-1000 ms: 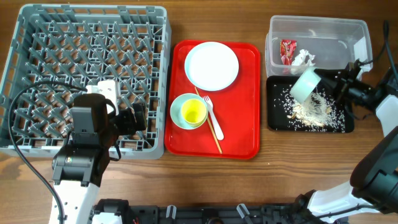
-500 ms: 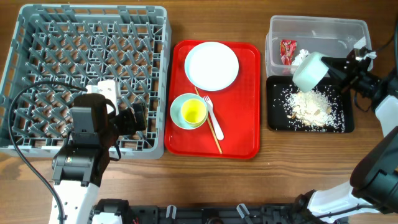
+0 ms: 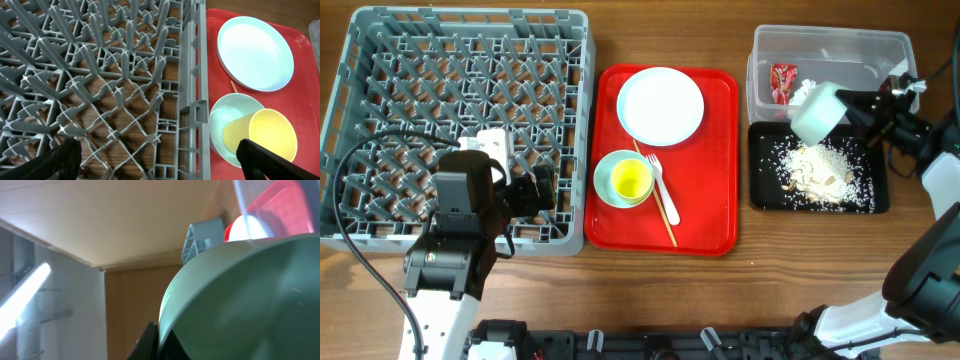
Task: Sort waste into correct bins and load items into the dishwasher rack
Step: 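Carry the bowl over the black tray and tip the rice out, then return the emptied bowl with the right gripper onto the white plate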
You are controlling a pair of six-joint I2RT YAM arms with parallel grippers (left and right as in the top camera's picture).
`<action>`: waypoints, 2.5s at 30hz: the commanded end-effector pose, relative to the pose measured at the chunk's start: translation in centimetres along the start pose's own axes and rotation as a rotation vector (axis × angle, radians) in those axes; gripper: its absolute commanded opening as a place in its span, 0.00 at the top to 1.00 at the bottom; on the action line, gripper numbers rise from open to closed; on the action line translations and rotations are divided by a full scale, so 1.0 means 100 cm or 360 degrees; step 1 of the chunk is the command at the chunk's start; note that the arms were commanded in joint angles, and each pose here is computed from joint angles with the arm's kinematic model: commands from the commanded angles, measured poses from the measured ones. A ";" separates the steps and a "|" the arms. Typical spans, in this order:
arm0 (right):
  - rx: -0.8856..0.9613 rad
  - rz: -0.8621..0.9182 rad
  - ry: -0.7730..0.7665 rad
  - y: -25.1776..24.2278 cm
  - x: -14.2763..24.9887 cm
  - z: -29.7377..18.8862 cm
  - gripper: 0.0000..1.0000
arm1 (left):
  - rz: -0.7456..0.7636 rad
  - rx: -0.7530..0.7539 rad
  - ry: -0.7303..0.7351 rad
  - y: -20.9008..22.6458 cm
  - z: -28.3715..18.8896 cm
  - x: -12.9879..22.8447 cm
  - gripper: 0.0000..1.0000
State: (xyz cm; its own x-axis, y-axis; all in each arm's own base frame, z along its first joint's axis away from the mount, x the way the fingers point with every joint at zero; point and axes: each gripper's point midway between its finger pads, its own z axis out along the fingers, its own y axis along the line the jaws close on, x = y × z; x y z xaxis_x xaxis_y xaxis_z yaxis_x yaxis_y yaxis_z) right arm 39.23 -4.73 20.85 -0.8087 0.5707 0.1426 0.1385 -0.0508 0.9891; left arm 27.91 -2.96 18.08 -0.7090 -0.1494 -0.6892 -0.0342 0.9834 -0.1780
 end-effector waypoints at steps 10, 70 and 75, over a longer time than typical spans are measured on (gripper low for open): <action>0.0530 -0.0052 -0.0134 -0.074 0.009 0.022 0.96 | -0.0008 -0.0005 -0.0048 0.000 -0.004 -0.010 0.00; 0.1279 -0.1872 -0.0009 0.023 0.109 0.218 0.95 | -0.0008 -0.0005 -0.0048 0.000 -0.004 -0.010 0.00; 0.1372 -0.1828 0.0238 -0.052 0.121 0.261 0.96 | -0.0009 -0.0005 -0.0048 0.000 -0.004 -0.010 0.00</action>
State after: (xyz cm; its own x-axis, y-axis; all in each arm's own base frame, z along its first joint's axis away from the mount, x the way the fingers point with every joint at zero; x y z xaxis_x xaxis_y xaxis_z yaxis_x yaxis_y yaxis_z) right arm 42.94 22.21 21.41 -0.7110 -0.0700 -0.6997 -0.3639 0.8880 0.2810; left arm 28.01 -2.97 18.18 -0.7051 -0.1497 -0.6932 -0.0331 0.9834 -0.1787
